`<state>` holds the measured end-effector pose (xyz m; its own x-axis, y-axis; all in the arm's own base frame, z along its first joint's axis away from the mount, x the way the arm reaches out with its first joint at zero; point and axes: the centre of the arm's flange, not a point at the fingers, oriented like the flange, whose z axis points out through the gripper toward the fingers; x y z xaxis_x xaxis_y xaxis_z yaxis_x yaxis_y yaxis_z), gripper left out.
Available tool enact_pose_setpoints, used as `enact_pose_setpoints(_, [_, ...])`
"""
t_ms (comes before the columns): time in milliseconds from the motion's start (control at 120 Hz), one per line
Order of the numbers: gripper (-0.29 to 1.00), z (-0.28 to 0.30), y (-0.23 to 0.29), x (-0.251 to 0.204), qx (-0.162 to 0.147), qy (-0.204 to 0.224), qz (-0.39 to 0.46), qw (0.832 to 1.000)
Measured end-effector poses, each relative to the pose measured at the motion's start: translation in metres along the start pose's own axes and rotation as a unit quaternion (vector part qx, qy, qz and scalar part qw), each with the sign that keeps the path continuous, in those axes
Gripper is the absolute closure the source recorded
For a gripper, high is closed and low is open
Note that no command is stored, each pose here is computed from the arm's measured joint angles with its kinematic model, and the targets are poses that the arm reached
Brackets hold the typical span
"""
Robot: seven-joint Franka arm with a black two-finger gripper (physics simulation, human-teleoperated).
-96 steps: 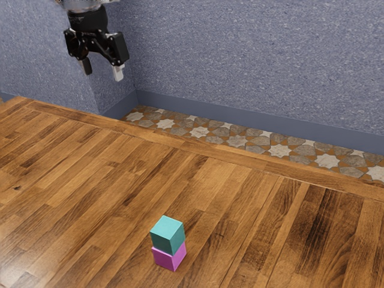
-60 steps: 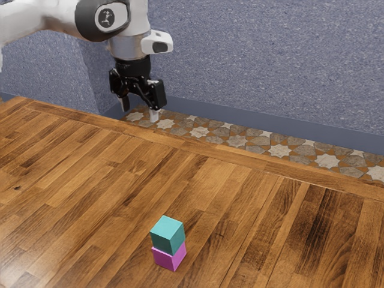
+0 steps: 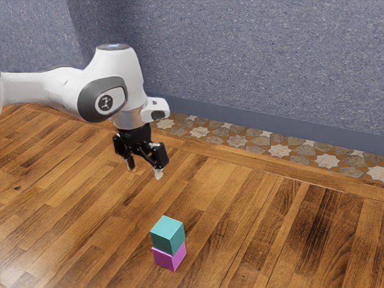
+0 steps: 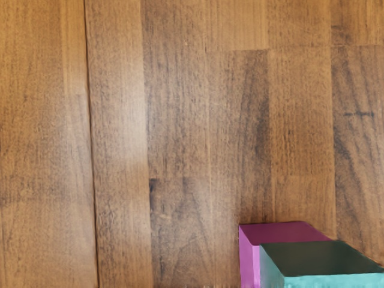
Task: Pick up the blue block with one arm, and put the blue block on the table with one arm
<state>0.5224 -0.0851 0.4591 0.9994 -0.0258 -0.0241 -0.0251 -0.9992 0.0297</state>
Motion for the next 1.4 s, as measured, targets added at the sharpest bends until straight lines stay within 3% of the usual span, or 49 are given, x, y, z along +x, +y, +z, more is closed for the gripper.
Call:
enact_pose_setpoints(242, [0.0,0.029,0.005,-0.014,-0.006,-0.008,-0.007,1.0])
enact_pose_setpoints(742, [0.0,0.05,0.085,-0.062,-0.02,-0.028,0.053,0.998])
enact_pose_setpoints(1400, [0.0,0.108,0.106,-0.053,-0.012,-0.06,0.037,0.997])
